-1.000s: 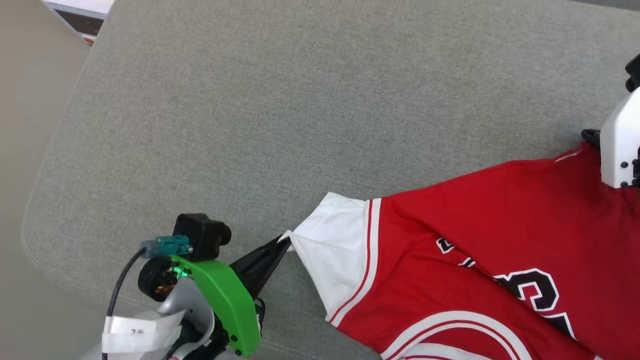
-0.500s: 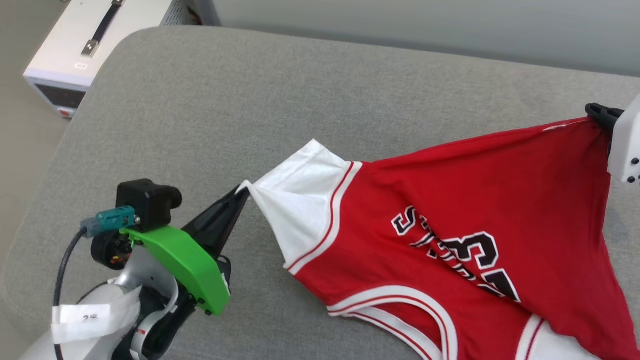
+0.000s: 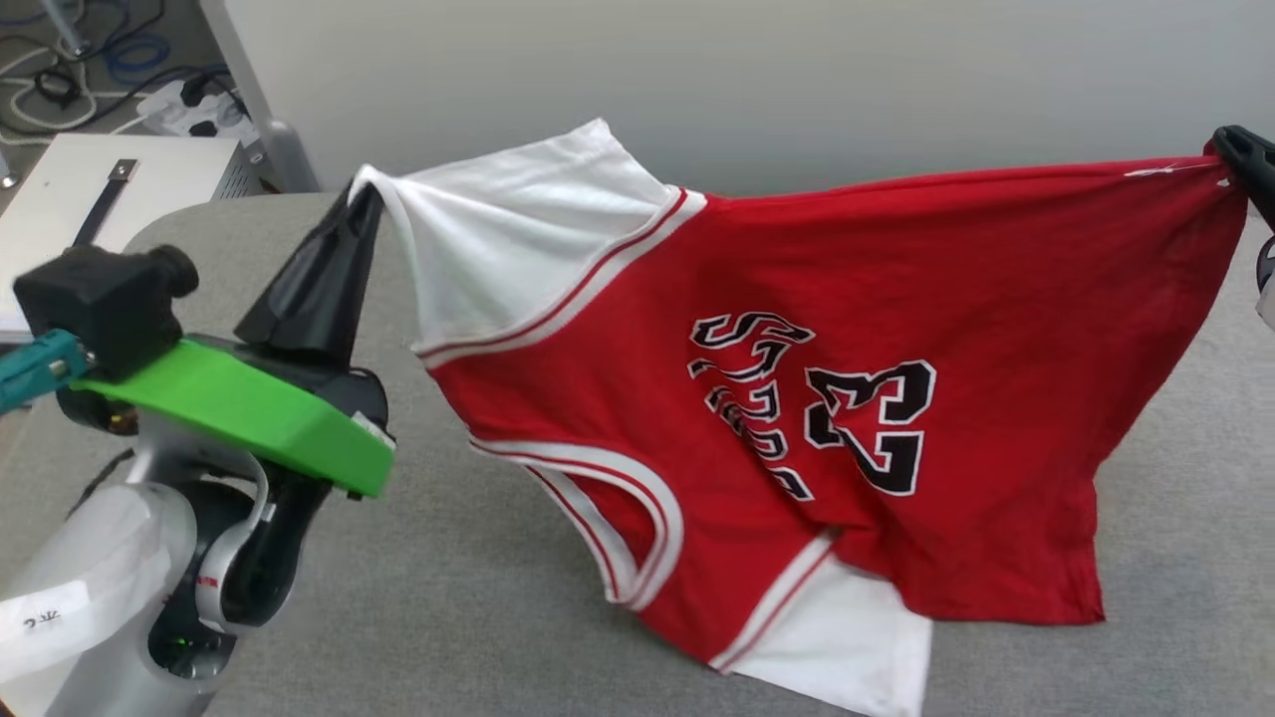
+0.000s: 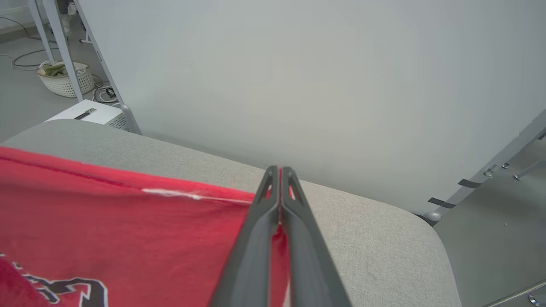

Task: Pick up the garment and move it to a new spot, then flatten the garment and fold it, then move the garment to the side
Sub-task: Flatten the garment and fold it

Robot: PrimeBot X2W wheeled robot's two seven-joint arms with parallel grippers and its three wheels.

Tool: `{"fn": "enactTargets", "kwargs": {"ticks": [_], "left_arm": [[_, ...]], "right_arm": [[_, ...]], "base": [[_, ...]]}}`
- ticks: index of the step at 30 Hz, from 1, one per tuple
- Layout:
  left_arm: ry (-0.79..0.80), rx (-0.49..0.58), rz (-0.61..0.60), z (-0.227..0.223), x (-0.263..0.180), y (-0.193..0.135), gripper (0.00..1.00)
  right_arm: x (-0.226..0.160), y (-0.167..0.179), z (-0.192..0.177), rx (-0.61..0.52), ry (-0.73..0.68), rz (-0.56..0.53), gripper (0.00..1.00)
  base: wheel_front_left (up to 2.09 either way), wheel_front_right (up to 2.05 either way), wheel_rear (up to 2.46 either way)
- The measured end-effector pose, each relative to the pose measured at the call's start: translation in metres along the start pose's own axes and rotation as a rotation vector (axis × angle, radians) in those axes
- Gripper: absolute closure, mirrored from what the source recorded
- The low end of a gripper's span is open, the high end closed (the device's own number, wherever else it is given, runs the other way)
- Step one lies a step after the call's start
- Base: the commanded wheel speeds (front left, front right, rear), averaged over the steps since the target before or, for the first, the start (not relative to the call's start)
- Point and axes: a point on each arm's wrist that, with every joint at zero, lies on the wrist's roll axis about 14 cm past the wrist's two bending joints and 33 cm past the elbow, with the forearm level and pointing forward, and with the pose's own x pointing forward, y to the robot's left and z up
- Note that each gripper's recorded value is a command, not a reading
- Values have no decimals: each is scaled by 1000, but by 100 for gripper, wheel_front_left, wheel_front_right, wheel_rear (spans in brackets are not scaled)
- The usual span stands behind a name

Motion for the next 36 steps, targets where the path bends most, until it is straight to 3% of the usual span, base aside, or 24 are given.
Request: {"fn": "enactTargets", "kwargs": {"ticks": [10, 18, 29, 36], "left_arm": [[-255, 86, -64, 82, 16, -27, 100], [-340, 150, -117, 115, 25, -43, 100], [-273, 330, -183, 110, 65, -33, 100], [-262, 384, -211, 107, 112, -16, 100]], "right_arm": [[-56, -8, 47, -29, -156, -52, 100], [-82, -6, 76, -40, -248, -67, 100], [-65, -22, 99, -54, -327, -106, 100], [-23, -45, 110, -63, -384, -155, 100]], "base": [[0, 0, 0], [0, 0, 0], [0, 0, 0], [0, 0, 0]]}}
